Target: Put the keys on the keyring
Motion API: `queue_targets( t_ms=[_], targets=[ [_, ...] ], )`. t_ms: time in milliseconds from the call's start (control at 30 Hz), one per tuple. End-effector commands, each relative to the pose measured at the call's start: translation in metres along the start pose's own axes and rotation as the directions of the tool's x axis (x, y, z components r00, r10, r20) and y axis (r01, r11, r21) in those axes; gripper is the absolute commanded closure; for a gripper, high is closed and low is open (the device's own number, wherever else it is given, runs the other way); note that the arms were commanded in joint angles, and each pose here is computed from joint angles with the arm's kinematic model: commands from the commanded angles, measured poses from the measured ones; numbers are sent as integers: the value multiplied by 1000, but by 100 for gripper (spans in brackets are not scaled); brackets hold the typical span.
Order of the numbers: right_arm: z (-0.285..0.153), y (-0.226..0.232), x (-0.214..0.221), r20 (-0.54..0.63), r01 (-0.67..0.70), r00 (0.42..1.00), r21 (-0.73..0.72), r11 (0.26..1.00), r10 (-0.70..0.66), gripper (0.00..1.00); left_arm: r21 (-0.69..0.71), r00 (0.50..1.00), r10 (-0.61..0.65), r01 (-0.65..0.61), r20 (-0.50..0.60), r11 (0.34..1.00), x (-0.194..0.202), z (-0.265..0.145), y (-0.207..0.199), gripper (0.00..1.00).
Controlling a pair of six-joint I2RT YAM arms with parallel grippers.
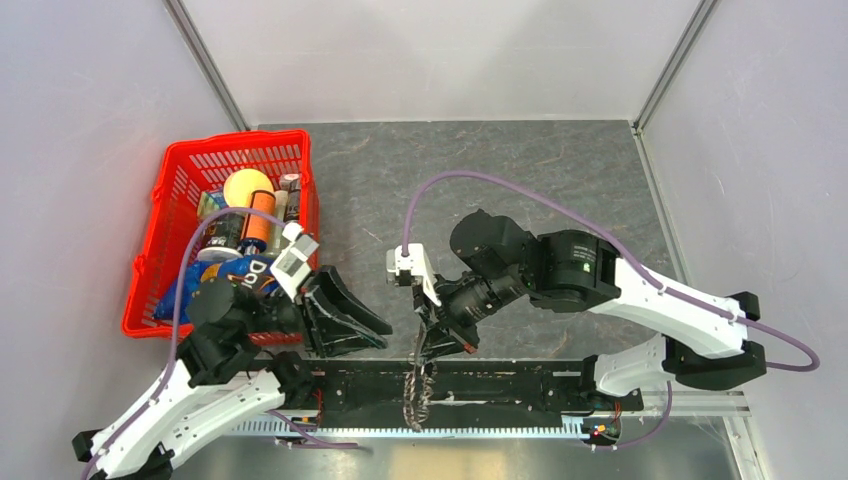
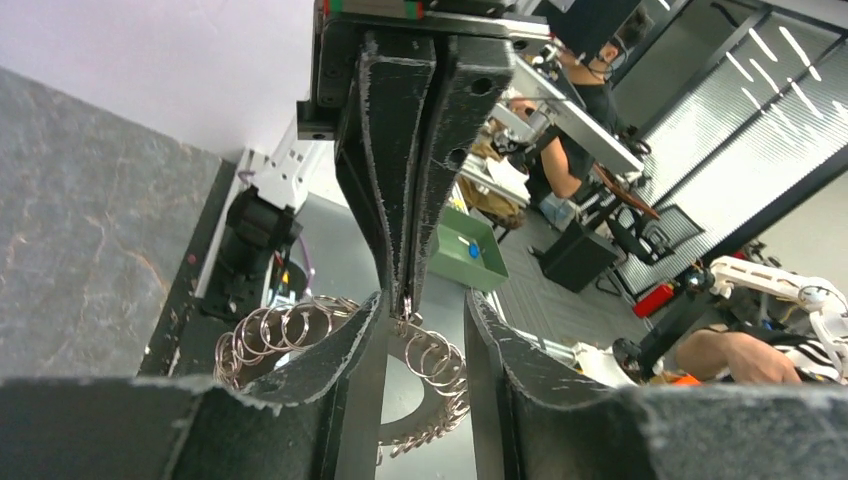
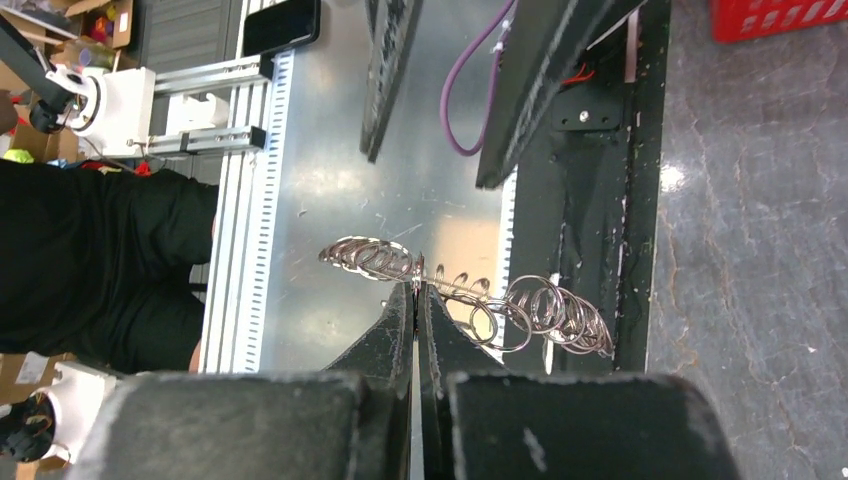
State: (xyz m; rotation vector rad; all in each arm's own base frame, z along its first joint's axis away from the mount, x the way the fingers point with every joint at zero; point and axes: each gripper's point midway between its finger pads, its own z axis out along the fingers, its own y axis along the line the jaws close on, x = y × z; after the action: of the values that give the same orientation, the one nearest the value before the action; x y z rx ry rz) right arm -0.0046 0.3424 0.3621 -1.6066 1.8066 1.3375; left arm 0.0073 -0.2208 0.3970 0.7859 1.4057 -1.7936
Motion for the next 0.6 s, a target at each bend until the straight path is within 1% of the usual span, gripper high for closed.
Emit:
queue_targets(
  t_ms=[0,133,333,567],
  targets=[
    [-2,12,-8,-2,29,1000,-64,998,-29,100,27,993,-63,66,-97,997,20,3,5,60],
    [3,8,-5,-25,13,1000,-59,998,-14,100,43,990,-79,85,-119,995,27,3,6,60],
    [9,0,-11,-24,-8,1000,-37,999,7,100,60,985,-83,93,-153,994,38,-1,7,59],
    [17,-8,-21,-22,-32,999,-22,999,32,100,29,976,-91,98,-197,995,52,-5,15,60]
  ],
)
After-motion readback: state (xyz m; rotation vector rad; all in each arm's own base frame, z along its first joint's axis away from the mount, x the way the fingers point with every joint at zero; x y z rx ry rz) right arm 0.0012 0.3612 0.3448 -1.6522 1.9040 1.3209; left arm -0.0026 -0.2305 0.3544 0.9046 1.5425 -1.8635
